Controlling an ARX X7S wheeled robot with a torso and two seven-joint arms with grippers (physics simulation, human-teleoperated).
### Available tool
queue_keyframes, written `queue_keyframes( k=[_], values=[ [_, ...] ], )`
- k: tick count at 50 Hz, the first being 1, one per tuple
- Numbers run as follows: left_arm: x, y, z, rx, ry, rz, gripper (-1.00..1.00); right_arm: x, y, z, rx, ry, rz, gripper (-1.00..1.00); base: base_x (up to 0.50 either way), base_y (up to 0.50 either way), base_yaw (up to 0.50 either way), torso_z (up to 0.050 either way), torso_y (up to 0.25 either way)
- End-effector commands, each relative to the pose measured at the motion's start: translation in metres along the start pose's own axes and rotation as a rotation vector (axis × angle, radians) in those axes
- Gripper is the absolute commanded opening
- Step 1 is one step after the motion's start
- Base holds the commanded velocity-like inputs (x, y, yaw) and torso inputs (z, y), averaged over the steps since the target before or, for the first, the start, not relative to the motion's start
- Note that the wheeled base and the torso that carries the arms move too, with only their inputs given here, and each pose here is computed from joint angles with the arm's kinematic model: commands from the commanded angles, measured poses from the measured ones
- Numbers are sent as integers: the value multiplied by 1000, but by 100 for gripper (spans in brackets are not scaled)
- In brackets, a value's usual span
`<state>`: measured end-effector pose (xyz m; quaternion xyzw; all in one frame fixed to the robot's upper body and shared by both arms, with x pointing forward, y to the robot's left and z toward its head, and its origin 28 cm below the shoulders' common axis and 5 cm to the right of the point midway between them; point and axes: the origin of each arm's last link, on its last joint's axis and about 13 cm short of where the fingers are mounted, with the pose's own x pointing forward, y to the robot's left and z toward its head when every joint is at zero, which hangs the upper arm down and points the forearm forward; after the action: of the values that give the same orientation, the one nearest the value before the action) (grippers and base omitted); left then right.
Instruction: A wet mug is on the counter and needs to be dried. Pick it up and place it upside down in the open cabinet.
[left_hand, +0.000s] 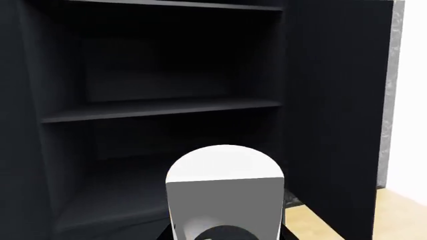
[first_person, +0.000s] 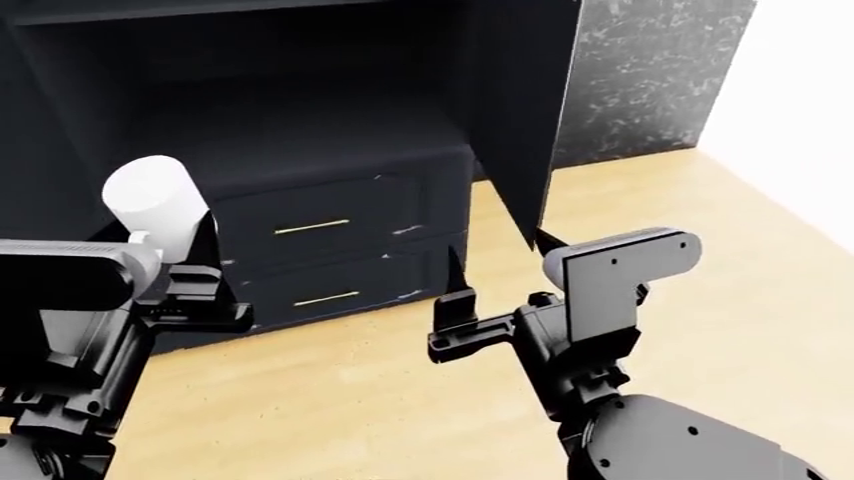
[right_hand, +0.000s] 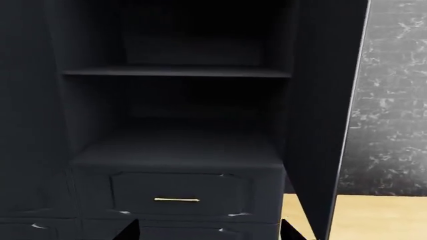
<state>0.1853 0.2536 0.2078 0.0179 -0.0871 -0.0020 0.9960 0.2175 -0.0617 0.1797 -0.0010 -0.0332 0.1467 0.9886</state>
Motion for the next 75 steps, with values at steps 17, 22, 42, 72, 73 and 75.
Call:
queue_keyframes(
  k=[17,22,42,72,73,75],
  values=[
    [0,-1,2,-9,-11,3,-100,-3,-1,1,10,-2,-13,100,183,-38,500,0,1],
    [0,-1,1,-9,-9,0,-100,-2,-3,2,21,-10,-58,100,188,-28,242,0,0],
    [-1,-2,1,-8,-6,-11,-100,-4,-3,3,-1,14,-59,100,248,-36,0,1,1],
    [-2,-5,1,-8,2,-21,-100,-5,-4,1,-2,8,-52,100,156,-23,211,0,1],
    [-2,-6,1,-7,3,-26,-100,-5,-4,1,-2,6,-55,100,0,0,500,0,0],
    [-2,-8,0,-6,4,-37,-100,-5,-4,1,-2,4,-61,100,0,0,500,0,0]
  ],
)
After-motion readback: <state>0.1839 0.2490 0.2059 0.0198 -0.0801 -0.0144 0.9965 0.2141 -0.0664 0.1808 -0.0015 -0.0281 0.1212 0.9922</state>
